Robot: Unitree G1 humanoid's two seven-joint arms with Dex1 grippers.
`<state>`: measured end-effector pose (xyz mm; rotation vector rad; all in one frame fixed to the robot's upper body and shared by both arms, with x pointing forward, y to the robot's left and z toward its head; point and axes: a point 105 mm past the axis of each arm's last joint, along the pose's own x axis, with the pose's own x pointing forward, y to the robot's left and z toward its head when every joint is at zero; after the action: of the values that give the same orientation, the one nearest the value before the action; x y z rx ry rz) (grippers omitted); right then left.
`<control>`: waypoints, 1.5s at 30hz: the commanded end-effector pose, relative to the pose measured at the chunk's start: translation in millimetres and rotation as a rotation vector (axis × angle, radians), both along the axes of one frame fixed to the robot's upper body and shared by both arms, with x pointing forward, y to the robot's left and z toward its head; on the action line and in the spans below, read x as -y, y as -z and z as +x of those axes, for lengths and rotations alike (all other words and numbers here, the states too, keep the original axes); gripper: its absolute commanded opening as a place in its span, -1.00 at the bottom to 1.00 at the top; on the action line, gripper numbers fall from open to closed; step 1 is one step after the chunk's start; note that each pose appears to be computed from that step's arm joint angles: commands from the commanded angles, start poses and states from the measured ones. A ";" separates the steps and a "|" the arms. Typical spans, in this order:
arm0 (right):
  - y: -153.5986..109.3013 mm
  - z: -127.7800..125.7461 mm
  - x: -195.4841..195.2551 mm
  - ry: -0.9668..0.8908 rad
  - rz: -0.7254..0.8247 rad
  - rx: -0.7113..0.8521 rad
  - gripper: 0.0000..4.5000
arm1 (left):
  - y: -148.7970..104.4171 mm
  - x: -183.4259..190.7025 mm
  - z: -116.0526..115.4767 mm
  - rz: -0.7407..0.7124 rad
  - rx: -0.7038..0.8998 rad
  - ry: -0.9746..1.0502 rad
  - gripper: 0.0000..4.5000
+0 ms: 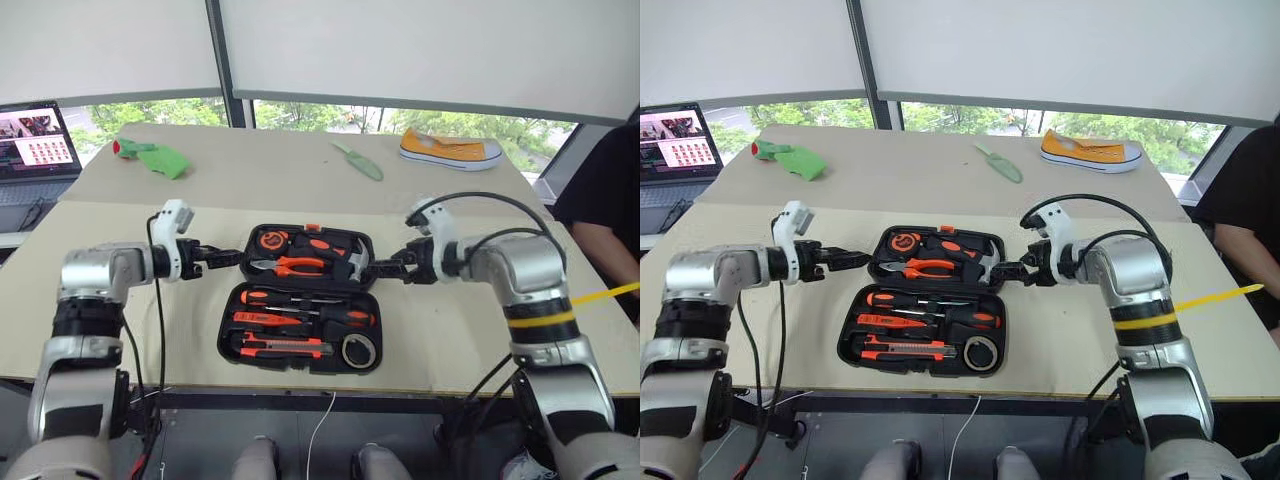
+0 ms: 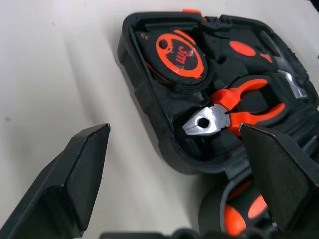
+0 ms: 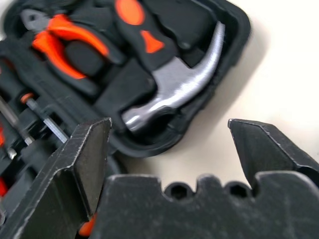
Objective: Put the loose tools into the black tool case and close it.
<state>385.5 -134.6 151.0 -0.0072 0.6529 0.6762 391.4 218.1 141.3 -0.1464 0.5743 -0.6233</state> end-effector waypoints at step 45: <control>50.8 -74.3 43.2 -0.497 -0.549 1.199 -0.41 | 47.6 -48.4 -95.2 0.328 0.747 0.191 0.07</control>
<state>311.9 -165.1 94.0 -1.0365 -0.3791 0.8464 293.8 253.4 80.8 0.4024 -0.0223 -0.7436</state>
